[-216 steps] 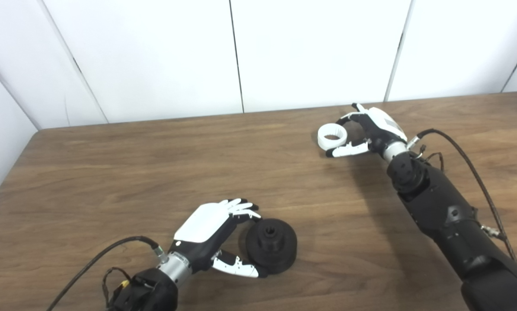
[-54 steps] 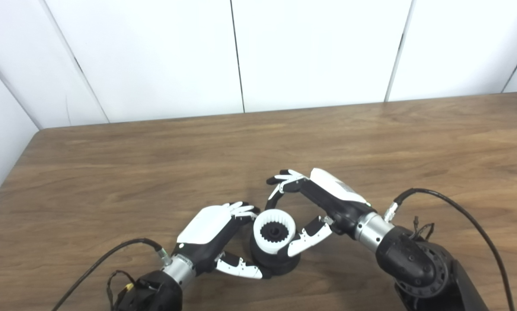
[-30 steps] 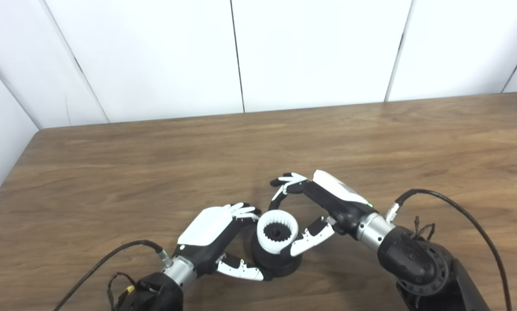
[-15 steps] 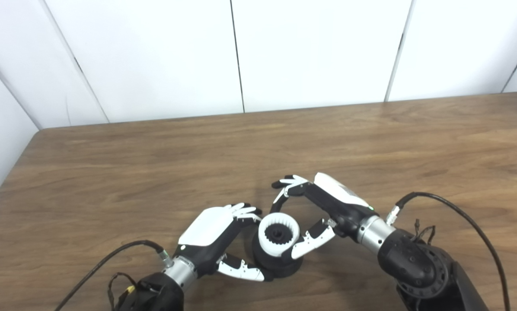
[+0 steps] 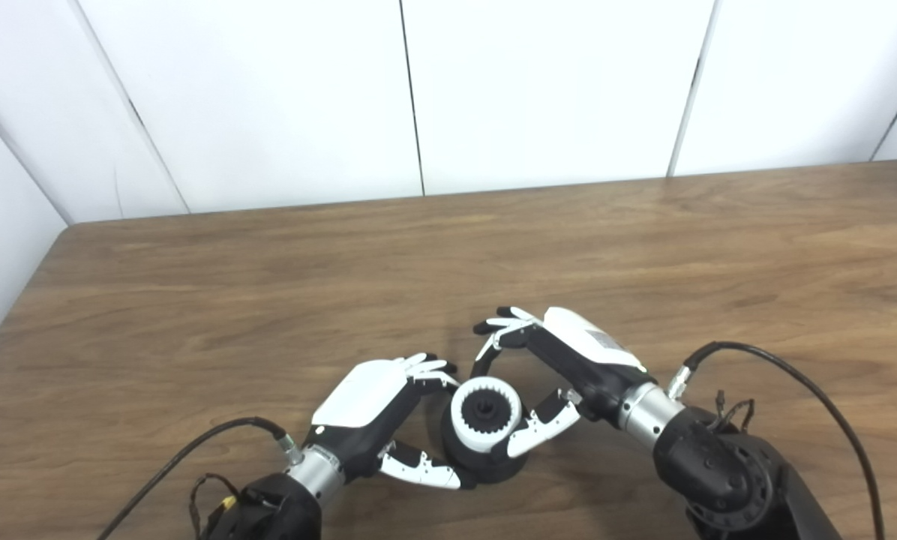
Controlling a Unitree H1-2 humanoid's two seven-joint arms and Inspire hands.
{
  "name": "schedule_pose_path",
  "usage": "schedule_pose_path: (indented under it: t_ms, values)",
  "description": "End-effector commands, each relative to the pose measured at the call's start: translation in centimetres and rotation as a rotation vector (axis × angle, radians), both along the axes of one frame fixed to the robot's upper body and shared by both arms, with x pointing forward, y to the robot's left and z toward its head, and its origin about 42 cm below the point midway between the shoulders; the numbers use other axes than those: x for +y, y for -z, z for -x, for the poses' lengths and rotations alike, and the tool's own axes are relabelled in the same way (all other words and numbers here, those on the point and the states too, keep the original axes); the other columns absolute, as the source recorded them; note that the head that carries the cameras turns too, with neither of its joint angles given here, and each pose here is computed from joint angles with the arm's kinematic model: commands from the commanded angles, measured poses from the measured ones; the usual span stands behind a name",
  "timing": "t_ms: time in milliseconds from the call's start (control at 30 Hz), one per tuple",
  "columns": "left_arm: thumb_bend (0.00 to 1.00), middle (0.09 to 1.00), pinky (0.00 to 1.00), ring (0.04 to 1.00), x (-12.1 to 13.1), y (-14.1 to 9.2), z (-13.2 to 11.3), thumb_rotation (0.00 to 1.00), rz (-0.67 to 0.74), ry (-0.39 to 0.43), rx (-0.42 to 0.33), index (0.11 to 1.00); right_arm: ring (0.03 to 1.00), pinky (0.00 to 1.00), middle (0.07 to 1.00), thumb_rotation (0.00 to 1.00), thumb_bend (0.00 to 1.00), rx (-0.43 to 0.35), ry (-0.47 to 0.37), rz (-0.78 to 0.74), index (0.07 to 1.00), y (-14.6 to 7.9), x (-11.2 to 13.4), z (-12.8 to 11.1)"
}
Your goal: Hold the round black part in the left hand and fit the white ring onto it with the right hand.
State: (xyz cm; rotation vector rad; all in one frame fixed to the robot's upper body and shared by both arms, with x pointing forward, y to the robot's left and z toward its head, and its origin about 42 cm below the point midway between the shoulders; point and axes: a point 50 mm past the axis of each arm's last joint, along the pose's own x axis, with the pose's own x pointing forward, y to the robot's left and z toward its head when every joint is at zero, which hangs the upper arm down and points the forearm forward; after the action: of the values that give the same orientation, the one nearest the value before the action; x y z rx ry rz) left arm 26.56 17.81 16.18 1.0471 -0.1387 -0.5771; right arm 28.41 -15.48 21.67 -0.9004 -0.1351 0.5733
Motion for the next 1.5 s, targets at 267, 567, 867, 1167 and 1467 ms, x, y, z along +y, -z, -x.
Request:
schedule_pose_path:
  t_ms: [267,567,867,1167,1467]
  values:
    - [0.71,0.894,0.94,0.950,0.0,-1.2,-0.4,0.43,0.004,0.004,-0.060,0.668,0.967,0.90,0.891,0.30,0.83,-0.038,-0.023,0.015,0.659,-0.6,0.1,-0.6]
    - [0.72,0.890,0.95,0.947,0.0,-1.1,-0.4,0.43,0.007,-0.002,-0.057,0.675,0.953,0.88,0.886,0.36,0.93,-0.029,-0.014,0.023,0.683,-0.6,-0.3,-0.9]
    - [0.74,0.889,0.96,0.949,0.1,-1.0,-0.3,0.45,0.013,-0.014,-0.043,0.711,0.951,0.86,0.876,0.36,0.92,-0.031,-0.003,0.015,0.664,-0.6,-0.7,-0.8]
    - [0.84,0.888,0.95,0.941,0.3,-1.0,-0.3,0.48,0.014,-0.022,-0.053,0.787,0.960,0.86,0.882,0.39,0.92,-0.031,0.006,0.001,0.681,-0.9,-1.3,-1.0]
    - [0.95,0.890,0.92,0.941,0.8,-1.5,-0.4,0.49,0.030,-0.038,-0.035,0.854,0.946,0.87,0.897,0.43,0.95,-0.037,0.008,0.007,0.784,-1.6,-1.8,-1.3]
